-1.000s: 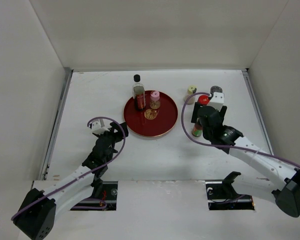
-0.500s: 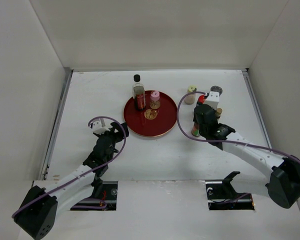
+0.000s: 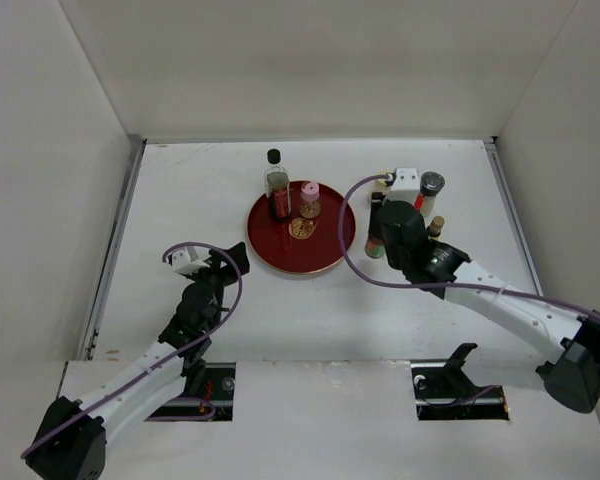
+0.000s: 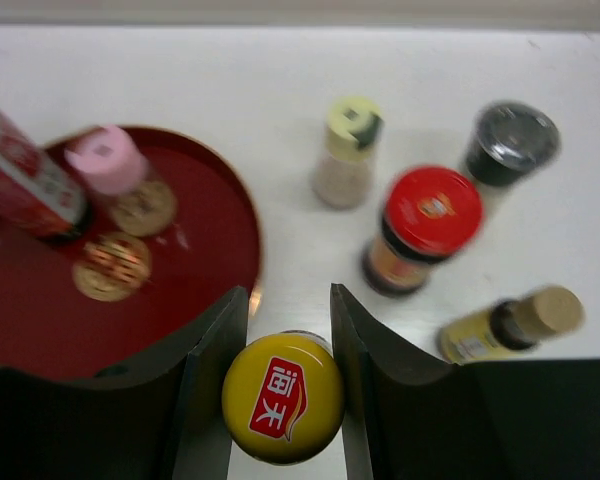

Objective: Organize the condiment bottles

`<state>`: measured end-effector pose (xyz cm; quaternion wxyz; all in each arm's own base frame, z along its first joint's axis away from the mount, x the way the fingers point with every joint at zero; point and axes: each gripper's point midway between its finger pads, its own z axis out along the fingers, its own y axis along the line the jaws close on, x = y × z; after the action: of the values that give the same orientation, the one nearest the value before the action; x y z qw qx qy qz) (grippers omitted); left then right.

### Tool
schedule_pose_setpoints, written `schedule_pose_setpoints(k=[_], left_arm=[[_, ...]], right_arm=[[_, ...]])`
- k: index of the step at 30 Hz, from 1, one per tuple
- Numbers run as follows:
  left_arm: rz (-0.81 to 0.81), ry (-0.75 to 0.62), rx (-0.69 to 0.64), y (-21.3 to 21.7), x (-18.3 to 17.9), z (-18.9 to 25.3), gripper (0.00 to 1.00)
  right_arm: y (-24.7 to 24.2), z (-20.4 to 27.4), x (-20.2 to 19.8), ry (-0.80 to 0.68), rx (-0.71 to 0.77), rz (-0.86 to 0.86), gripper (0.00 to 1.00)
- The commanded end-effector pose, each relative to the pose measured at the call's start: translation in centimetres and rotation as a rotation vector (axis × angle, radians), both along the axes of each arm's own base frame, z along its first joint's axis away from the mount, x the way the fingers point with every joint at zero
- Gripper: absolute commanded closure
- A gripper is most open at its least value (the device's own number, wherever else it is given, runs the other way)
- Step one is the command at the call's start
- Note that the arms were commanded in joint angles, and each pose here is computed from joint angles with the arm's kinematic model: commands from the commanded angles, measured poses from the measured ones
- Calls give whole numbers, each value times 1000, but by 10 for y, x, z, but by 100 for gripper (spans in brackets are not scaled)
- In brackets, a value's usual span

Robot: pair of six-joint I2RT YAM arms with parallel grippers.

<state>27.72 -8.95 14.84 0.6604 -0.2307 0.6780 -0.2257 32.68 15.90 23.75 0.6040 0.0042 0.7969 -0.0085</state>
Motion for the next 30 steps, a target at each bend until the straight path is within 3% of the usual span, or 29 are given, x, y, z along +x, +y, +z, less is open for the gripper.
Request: schedule_pose_setpoints(k=[1,8,15,27,30], left_arm=[[67,-25,-24,13,0,4,28],[112,-15,-50,24,-1,1,24],[202,-21,-105,46,-6,-1,13],[201,16,-110,45,-2,-10,10],[197,10,-114,45,-3,-9,10]], right_arm=[[60,86,19,-189,183,109,68],[174,93,46,-201,213,298,68],[250,70,66,-176,198,392,68],[284,30,72,-130,155,427,67],[281,20,69,-118,161,421,54]])
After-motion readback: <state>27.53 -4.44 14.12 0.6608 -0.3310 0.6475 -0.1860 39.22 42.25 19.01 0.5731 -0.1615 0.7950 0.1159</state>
